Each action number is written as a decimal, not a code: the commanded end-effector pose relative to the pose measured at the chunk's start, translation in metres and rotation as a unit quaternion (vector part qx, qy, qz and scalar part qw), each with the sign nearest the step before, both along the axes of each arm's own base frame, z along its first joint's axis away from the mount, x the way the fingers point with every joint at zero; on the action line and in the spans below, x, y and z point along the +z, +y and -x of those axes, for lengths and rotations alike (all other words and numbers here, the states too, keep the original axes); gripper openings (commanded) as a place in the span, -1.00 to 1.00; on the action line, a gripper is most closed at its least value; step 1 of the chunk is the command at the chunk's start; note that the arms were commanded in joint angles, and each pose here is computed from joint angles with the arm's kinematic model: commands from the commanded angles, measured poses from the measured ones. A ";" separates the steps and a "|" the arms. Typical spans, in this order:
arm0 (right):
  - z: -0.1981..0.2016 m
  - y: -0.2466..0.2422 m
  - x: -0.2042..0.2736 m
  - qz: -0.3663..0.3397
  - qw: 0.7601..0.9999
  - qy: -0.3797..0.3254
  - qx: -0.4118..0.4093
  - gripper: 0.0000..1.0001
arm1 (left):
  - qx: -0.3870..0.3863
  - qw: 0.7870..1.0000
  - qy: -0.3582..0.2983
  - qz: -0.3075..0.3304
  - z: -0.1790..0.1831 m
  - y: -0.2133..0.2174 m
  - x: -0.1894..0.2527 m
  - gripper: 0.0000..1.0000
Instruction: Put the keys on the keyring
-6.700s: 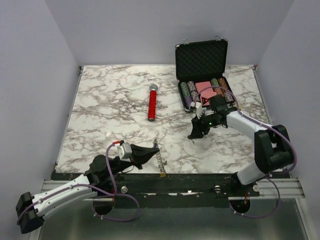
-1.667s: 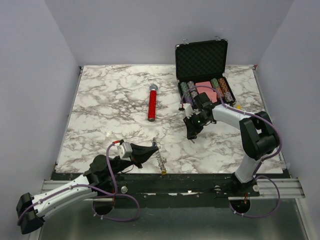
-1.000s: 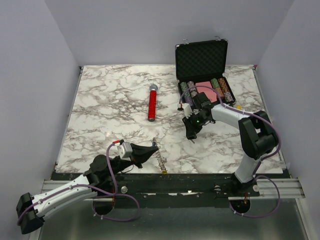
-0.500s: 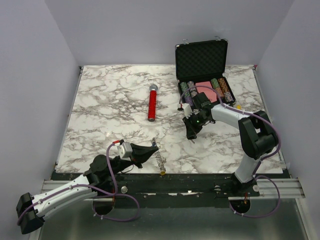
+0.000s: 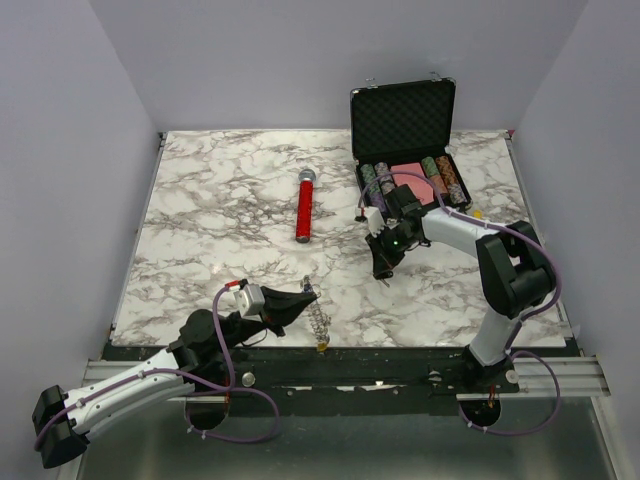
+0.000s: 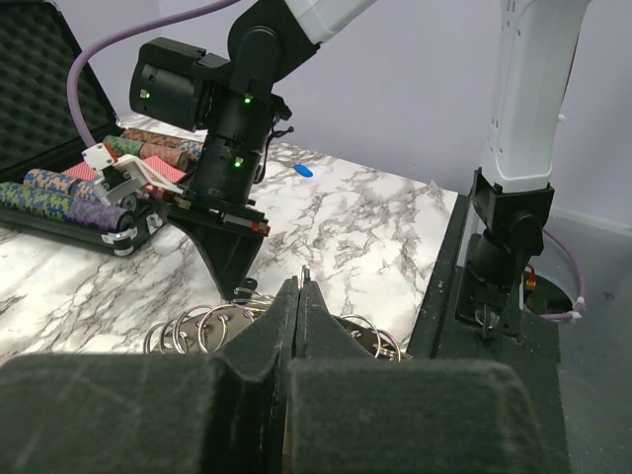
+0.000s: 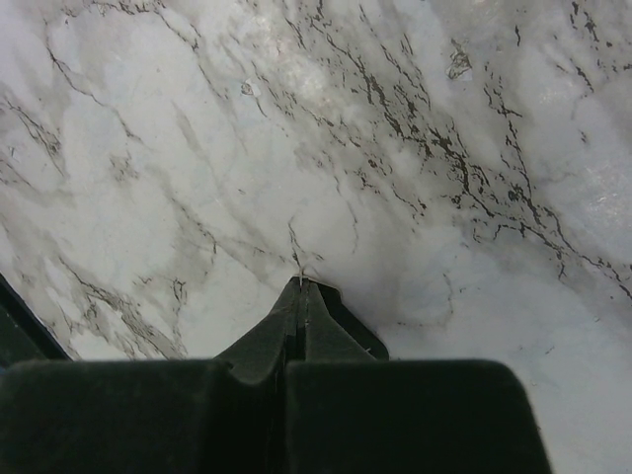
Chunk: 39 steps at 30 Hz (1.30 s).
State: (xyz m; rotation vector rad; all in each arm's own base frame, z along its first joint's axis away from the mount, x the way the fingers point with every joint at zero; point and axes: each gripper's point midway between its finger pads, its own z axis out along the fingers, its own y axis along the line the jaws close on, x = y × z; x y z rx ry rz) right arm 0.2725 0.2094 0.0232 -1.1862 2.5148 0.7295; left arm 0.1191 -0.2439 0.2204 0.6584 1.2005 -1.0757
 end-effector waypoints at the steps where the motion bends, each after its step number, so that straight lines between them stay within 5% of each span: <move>1: -0.003 0.010 0.018 -0.024 0.999 -0.017 0.017 -0.99 | 0.011 1.000 -0.008 0.009 -0.003 0.003 -0.002 -1.00; 11: 0.022 0.032 0.091 -0.153 0.974 -0.105 0.134 -0.99 | 0.006 0.999 -0.028 0.028 0.002 0.007 0.016 -1.00; 29: 0.115 0.036 0.213 -0.343 0.850 -0.196 0.348 -0.99 | -0.054 0.990 -0.133 0.015 0.030 0.005 0.070 -1.00; 39: 0.141 0.032 0.232 -0.383 0.840 -0.179 0.339 -0.99 | -0.088 0.991 -0.096 0.023 0.037 -0.003 0.065 -1.00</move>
